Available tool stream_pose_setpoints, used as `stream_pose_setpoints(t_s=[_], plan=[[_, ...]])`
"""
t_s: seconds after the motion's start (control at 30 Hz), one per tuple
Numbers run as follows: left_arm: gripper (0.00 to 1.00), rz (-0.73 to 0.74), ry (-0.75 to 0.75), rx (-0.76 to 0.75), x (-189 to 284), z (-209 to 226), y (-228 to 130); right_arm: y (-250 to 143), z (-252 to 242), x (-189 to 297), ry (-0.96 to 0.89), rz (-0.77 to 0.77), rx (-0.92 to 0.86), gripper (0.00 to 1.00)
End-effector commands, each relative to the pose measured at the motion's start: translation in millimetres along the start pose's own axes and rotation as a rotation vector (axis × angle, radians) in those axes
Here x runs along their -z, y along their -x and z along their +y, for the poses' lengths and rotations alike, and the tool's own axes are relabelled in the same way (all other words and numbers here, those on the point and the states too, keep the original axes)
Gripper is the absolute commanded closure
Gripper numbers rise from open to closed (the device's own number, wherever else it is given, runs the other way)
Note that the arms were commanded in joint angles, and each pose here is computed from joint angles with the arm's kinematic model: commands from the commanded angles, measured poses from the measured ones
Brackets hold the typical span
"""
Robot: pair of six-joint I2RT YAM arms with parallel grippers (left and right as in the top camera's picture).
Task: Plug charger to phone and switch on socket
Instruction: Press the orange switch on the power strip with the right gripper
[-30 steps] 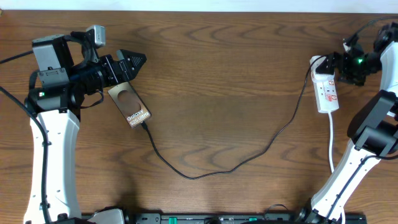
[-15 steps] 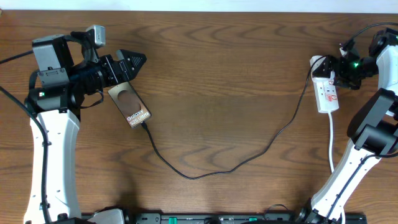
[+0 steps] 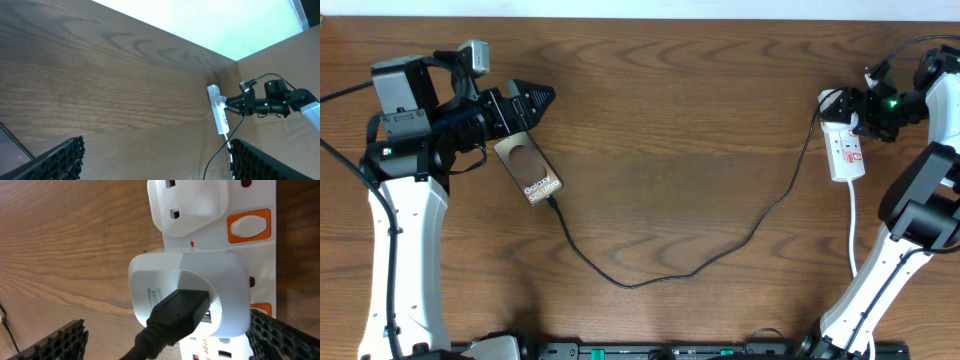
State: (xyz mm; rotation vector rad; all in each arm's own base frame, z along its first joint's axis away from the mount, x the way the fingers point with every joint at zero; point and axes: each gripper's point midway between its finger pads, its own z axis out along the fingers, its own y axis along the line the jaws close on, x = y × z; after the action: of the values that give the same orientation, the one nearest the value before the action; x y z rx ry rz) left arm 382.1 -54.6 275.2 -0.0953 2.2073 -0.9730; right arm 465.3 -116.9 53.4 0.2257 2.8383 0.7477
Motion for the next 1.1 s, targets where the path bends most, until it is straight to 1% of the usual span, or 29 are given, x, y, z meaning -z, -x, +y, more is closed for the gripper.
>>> stream_pose_setpoints(t_s=[0.0, 0.27, 0.5, 1.07], plan=[[0.09, -0.001, -0.008, -0.023, 1, -4, 1, 0, 9, -6, 0.062, 0.0, -0.002, 0.01], [0.09, -0.002, -0.008, -0.024, 1, -4, 1, -9, 5, -17, 0.073, 0.022, -0.036, 0.01], [0.09, -0.002, -0.008, -0.024, 1, -4, 1, -14, 12, -29, 0.152, 0.018, -0.05, 0.01], [0.09, -0.003, -0.008, -0.025, 1, -4, 1, -19, 31, -34, 0.204, 0.051, -0.092, 0.01]])
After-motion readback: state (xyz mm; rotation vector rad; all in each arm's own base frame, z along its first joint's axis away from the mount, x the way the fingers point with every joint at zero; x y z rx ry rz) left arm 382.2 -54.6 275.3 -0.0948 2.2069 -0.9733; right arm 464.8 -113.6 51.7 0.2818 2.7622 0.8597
